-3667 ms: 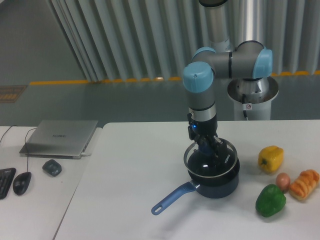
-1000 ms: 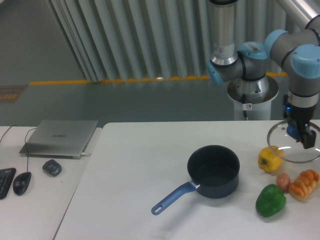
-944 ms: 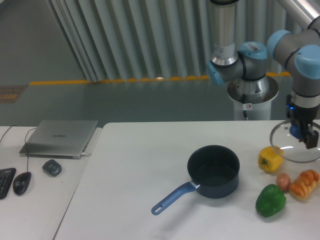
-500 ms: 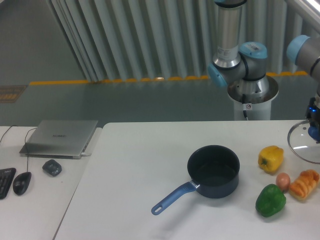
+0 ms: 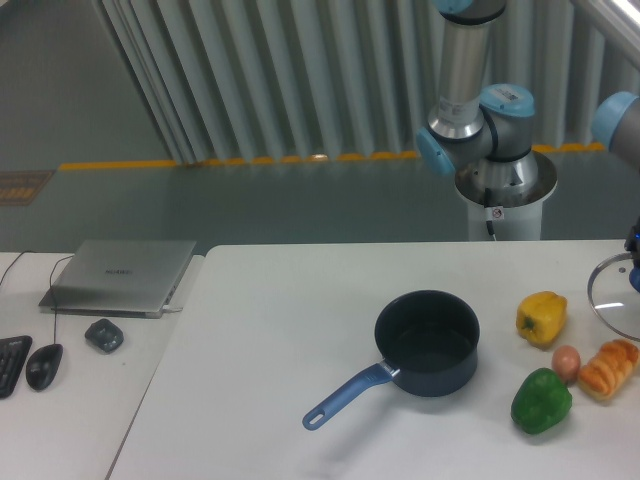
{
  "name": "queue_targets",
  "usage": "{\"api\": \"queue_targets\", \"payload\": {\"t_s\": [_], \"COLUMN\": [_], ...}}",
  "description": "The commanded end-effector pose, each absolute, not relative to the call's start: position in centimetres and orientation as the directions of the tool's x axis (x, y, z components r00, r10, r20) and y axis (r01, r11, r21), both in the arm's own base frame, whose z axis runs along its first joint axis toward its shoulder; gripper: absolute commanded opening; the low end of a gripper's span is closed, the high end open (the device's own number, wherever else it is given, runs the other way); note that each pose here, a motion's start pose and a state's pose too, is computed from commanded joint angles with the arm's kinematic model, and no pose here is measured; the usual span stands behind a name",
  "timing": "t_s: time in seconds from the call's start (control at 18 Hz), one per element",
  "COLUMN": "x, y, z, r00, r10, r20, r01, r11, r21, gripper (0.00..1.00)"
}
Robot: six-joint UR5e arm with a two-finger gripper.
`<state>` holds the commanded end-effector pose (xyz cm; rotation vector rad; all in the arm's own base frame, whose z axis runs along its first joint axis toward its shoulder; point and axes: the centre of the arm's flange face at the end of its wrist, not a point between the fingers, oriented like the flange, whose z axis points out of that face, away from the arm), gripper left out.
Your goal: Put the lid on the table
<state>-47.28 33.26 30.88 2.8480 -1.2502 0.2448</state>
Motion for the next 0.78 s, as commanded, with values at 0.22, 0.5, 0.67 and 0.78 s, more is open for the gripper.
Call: {"api": "queue_targets", "payload": {"t_s": [0.22,0.5,0.67,0.78], "x": [-47.6,-48.2,-48.5,-48.4], "y": [33.4,33.7,34.1,34.3], "z": [30.3,28.8,28.1,28.2], "r00": [0.664,0.666,0.663,0.661], "r10": [-0.730,-0.731,-0.736,-0.738], "r20": [0.158,0.145,0.139,0.135], "r01": [-0.734,-0.735,-0.739,-0.741], "r11": [-0.678,-0.677,-0.673,-0.670], "r21": [-0.045,-0.040,-0.035,-0.035], "gripper": [0.37,0.37,0.41,0.41]}}
